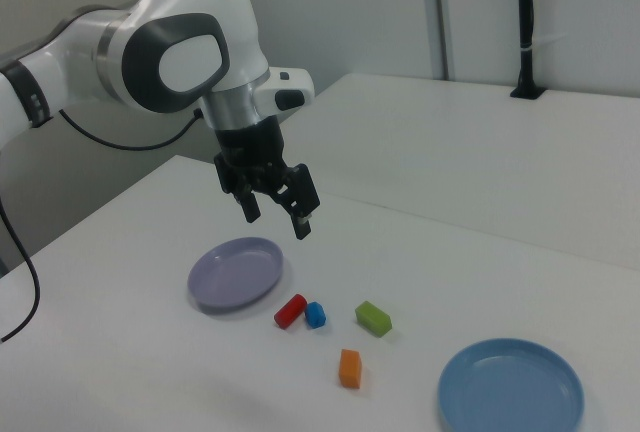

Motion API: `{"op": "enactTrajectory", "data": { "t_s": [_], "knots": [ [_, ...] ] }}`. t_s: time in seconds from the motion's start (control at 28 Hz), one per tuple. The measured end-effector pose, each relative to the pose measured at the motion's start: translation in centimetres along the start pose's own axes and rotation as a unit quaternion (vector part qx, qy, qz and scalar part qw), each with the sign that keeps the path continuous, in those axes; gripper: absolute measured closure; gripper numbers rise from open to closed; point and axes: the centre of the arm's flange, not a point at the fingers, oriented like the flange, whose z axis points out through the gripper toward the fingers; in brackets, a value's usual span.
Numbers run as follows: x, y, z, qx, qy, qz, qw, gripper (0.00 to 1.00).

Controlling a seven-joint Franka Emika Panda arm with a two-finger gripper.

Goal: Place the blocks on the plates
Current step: 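Move the gripper down toward the green block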

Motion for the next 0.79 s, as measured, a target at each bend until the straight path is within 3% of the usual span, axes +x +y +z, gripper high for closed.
{"op": "enactTrajectory", "data": {
  "t_s": [0.54,0.79],
  "knots": [
    [0.3,0.0,0.5,0.003,-0.002,0.002,1.0,0.0],
    [3.1,0.1,3.5,0.008,0.013,0.024,0.9996,0.0]
  ]
}}
